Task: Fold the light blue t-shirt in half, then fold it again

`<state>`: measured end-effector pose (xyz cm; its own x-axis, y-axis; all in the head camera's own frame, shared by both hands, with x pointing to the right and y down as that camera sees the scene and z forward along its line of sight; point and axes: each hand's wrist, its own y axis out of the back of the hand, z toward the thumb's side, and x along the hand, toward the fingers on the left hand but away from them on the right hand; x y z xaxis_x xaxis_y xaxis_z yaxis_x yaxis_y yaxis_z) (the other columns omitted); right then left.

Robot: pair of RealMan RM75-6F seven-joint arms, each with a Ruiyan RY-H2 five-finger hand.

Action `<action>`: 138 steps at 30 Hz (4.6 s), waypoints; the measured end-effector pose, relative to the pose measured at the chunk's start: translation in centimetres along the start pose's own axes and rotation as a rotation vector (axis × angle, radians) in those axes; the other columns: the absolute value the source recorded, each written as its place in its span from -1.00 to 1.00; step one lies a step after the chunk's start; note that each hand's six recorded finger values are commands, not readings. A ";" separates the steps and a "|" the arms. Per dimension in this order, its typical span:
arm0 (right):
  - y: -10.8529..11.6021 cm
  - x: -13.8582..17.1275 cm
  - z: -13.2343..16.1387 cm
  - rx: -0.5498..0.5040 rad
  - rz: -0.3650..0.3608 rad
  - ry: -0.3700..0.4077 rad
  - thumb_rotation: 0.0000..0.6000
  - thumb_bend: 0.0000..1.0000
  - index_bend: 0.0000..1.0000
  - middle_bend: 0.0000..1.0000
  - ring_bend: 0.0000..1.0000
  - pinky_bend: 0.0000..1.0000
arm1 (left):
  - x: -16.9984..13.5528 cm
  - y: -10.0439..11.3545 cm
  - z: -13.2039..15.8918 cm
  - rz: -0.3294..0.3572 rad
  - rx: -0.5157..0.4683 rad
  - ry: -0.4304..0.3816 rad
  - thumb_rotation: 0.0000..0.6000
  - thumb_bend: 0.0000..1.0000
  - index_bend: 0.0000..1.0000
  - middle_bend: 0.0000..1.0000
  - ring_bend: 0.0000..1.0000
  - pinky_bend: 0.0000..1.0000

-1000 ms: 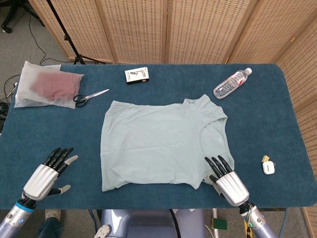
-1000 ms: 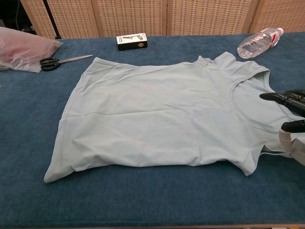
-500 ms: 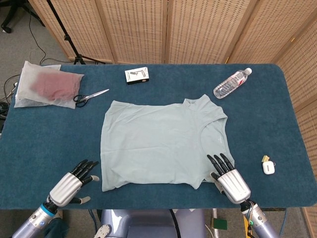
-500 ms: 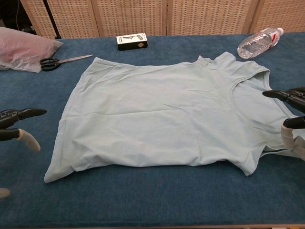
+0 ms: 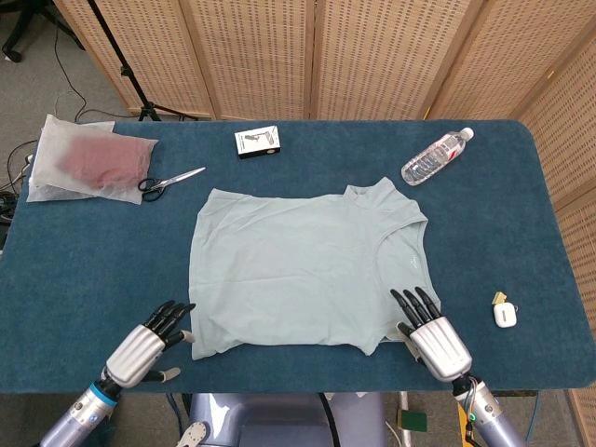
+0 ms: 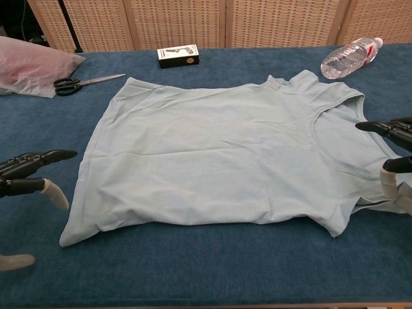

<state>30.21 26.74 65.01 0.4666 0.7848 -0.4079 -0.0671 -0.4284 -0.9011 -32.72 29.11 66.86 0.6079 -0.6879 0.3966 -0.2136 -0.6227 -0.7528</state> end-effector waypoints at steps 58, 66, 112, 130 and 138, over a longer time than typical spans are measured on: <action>1.5 -0.3 -1.4 -0.054 -0.017 -0.036 1.00 0.13 0.36 -1.00 -1.00 -1.00 | 3.7 -2.0 -0.2 0.064 -0.119 -0.075 1.00 -0.30 -0.03 -1.00 -1.00 -1.00; 1.4 -0.4 -1.4 -0.055 -0.015 -0.039 1.00 0.14 0.36 -1.00 -1.00 -1.00 | 3.7 -1.9 -0.4 0.070 -0.114 -0.068 1.00 -0.27 0.15 -1.00 -1.00 -1.00; 3.8 0.1 -0.9 -0.173 -0.024 0.091 1.00 0.34 0.40 -1.00 -1.00 -1.00 | 2.8 2.0 0.9 0.055 -0.081 -0.165 1.00 0.58 0.51 -1.00 -1.00 -1.00; 3.1 2.0 2.0 -0.160 0.064 0.234 1.00 0.34 0.42 -1.00 -1.00 -1.00 | -1.3 4.8 1.0 0.041 -0.029 -0.263 1.00 0.59 0.52 -1.00 -1.00 -1.00; 2.6 3.1 3.1 -0.159 0.137 0.317 1.00 0.34 0.43 -1.00 -1.00 -1.00 | -2.7 4.9 1.0 0.010 -0.026 -0.284 1.00 0.59 0.51 -1.00 -1.00 -1.00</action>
<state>28.72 29.44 60.93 0.7139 0.5491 -0.4345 -0.0211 -0.6033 -0.7972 -34.64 28.36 61.55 0.7947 -0.5644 0.2235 -0.2379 -0.6283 -0.7407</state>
